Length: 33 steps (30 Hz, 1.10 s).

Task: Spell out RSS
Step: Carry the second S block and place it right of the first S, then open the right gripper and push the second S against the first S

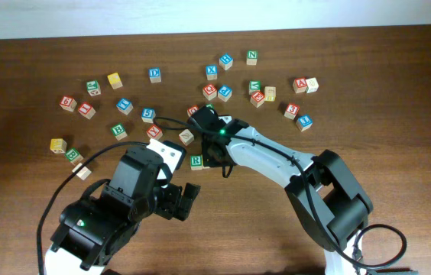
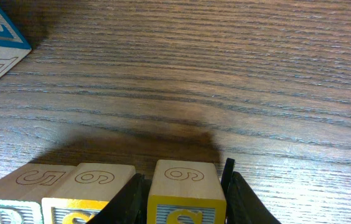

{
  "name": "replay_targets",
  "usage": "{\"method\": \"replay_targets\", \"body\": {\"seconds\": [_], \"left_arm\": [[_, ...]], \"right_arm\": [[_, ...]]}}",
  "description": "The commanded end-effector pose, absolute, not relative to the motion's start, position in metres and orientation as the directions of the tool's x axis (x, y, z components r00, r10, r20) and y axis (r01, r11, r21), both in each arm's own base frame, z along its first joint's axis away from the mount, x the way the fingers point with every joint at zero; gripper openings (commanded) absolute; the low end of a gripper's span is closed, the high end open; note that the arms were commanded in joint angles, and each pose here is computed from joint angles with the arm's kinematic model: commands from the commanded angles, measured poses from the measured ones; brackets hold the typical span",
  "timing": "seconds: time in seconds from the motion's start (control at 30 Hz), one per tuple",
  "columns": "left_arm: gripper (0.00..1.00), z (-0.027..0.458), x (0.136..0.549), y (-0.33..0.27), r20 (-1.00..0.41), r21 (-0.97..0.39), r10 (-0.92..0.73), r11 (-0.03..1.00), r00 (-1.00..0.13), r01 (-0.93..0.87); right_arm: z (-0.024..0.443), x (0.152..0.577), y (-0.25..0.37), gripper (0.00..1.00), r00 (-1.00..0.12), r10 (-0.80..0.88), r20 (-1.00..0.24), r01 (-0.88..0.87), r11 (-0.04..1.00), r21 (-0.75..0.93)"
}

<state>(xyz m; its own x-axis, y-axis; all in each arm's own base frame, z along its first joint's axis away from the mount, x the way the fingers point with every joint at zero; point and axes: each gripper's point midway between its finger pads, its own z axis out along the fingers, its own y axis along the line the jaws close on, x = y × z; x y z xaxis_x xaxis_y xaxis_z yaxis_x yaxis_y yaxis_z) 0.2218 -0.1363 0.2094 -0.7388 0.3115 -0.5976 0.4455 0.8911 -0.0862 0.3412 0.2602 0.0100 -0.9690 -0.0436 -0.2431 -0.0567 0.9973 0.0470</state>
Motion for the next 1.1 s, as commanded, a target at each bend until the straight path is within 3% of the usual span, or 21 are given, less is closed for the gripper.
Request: {"method": "replay_targets", "body": {"seconds": [0.0,0.23,0.73,0.97,1.0,1.07], "left_arm": [[0.99,0.21,0.221,-0.137,-0.603,-0.083,0.323,0.884,-0.73,0.46],[1.0,0.21,0.221,-0.137,-0.603,-0.083,0.323,0.884,-0.73,0.46],[0.99,0.21,0.221,-0.137,-0.603,-0.083,0.323,0.884,-0.73,0.46],[0.99,0.21,0.221,-0.137,-0.602,-0.083,0.323,0.884,-0.73,0.46],[0.99,0.21,0.221,-0.137,-0.603,-0.083,0.323,0.884,-0.73,0.46],[0.99,0.21,0.221,-0.137,-0.6,-0.083,0.324,0.884,-0.731,0.46]], "right_arm": [[0.003,0.341,0.257,0.28,-0.969,-0.045,-0.245,-0.051,0.999,0.016],[0.003,0.343,0.257,0.37,-0.966,-0.044,-0.253,-0.049,0.999,0.016],[0.006,0.359,0.244,0.37,-0.962,0.005,-0.272,-0.003,1.0,0.029],[0.04,0.394,0.256,0.37,-0.935,-0.012,-0.354,-0.043,0.996,0.077],[0.046,0.396,0.258,0.36,-0.931,-0.031,-0.363,-0.062,0.995,0.074],[0.055,0.398,0.257,0.09,-0.932,-0.031,-0.362,-0.059,0.996,0.065]]}}
